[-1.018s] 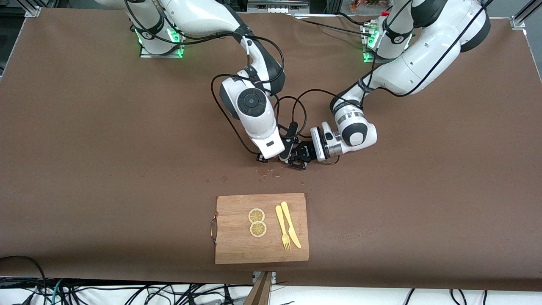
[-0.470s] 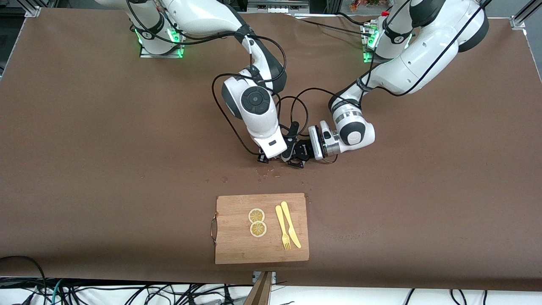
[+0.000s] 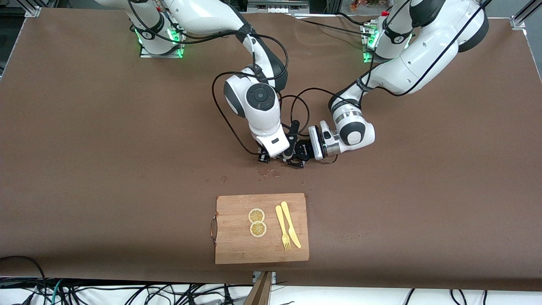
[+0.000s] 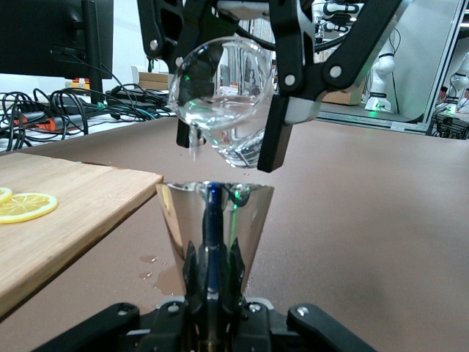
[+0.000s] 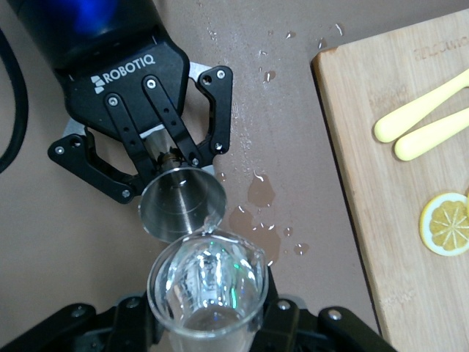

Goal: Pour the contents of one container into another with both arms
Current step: 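Tilt the glass cup with the right gripper to pour into the jigger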

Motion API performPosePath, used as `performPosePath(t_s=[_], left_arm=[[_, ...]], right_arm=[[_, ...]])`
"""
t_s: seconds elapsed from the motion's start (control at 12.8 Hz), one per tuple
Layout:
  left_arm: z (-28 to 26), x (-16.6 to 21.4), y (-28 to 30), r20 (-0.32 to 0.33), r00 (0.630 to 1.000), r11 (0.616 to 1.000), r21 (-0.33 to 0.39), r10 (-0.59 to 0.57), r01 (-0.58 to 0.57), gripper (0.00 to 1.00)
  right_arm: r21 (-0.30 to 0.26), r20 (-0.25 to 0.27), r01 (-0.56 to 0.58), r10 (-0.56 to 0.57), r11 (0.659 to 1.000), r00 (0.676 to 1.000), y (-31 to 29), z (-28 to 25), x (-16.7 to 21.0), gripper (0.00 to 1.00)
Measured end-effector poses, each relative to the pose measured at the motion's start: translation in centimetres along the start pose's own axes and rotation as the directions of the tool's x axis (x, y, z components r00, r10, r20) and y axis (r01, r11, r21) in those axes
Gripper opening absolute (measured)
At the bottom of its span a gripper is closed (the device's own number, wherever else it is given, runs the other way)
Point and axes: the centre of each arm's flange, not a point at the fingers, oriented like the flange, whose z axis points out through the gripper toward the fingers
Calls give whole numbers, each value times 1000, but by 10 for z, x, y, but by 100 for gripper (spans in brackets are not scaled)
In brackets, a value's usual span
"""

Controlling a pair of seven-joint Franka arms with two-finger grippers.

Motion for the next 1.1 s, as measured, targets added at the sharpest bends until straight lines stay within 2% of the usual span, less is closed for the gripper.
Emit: performPosePath(t_s=[0.23, 1.1], left_arm=[[0, 0, 0, 0, 1000, 1000, 0, 0, 0, 8], [0, 0, 0, 0, 1000, 1000, 0, 0, 0, 8]], right_arm=[[-16, 14, 20, -20, 1000, 1000, -4, 0, 2, 49], [-20, 22, 33, -33, 999, 999, -9, 5, 6, 49]])
